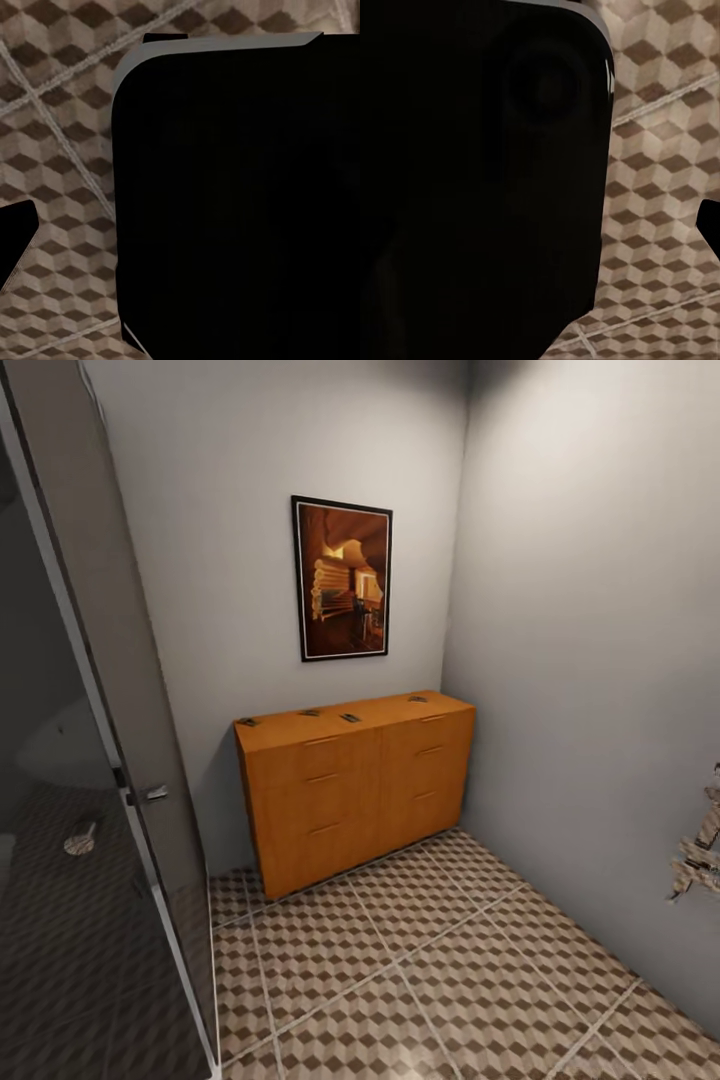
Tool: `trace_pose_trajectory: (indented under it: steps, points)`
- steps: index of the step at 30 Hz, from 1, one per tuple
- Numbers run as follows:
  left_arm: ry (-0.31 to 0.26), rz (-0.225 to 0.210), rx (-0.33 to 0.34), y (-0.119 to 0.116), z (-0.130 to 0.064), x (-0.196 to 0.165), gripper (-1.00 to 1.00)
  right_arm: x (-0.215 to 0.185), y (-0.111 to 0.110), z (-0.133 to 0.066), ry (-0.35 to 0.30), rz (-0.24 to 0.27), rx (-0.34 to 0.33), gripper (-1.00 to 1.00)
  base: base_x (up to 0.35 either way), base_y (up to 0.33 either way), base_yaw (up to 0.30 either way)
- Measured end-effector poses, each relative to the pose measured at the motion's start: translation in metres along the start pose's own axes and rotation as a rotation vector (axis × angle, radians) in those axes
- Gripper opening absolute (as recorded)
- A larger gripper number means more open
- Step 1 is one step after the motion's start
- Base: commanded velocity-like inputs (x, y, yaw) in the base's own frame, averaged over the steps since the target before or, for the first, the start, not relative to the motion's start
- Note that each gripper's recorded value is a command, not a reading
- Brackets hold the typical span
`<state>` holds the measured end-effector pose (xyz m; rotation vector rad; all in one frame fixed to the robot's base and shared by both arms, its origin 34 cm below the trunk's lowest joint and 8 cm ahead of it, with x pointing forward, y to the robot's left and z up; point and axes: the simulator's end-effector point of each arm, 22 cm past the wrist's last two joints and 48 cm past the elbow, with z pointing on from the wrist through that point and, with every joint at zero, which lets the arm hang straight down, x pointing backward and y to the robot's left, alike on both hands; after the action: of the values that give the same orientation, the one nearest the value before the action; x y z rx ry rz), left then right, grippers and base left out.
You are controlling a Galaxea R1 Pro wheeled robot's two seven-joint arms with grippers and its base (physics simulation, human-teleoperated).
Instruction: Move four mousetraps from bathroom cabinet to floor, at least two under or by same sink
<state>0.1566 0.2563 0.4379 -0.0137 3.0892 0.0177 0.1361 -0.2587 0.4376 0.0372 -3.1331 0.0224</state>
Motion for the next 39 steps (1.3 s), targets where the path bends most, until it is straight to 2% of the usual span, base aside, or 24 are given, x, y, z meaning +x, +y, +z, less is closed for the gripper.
trace_pose_trajectory:
  steps: [14,39]
  points:
    - [-0.002,-0.002,0.0,-0.0003,-0.0001,-0.0007,1.0,-0.0009,0.0004,-0.0001,-0.003,0.003,0.001,1.0,0.05,-0.015,-0.066]
    - [-0.001,-0.033,-0.001,0.0003,-0.0001,-0.0004,1.0,-0.0005,-0.0003,-0.0001,-0.002,0.006,0.002,1.0,0.263,-0.13,-0.001]
